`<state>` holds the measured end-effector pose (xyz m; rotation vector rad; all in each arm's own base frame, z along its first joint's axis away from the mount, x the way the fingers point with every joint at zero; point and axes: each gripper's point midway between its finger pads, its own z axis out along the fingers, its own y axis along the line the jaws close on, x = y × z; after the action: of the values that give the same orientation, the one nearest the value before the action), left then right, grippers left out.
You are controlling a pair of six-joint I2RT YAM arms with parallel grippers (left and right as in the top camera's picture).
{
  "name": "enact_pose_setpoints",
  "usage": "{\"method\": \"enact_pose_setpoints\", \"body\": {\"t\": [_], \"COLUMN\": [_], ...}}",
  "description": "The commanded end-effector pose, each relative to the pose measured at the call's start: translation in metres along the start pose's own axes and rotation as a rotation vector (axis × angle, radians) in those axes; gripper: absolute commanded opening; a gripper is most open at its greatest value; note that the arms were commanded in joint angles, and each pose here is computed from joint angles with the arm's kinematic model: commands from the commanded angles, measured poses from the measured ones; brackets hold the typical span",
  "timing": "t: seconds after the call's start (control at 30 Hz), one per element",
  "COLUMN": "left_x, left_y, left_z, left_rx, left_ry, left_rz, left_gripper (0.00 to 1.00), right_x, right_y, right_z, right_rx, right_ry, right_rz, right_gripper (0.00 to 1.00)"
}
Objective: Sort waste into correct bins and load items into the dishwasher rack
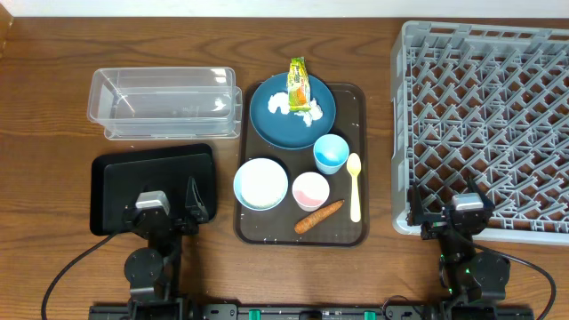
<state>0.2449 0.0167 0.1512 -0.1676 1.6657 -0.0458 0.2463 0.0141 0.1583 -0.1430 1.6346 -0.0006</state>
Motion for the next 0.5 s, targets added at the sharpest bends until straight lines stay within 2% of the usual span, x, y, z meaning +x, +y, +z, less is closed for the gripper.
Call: {"method": "enact_pose_setpoints", "body": {"t": [0.0, 0.13, 0.47], "left_x": [0.012, 0.0, -0.035], "left_y": [0.004, 0.003, -0.004], "left_z": [0.0, -0.002, 0.015], "left_rx": [-0.021, -0.02, -0.029], "left_ry": [0.044, 0.036, 0.163], "left_rz": [-0.045, -0.045, -0.045], "left_gripper": [0.94, 0.94, 0.94], "right_x": [-0.002, -0.008, -0.051], "right_y": [-0.002, -0.008, -0.019], "right_z": [0.0, -0.002, -0.003], "right_rx": [0.008, 0.041, 0.082], "right_ry": [-0.01, -0.022, -0.035], "right_rz": [0.045, 0.168, 0.173], "right_gripper": [0.99, 0.99, 0.99]}}
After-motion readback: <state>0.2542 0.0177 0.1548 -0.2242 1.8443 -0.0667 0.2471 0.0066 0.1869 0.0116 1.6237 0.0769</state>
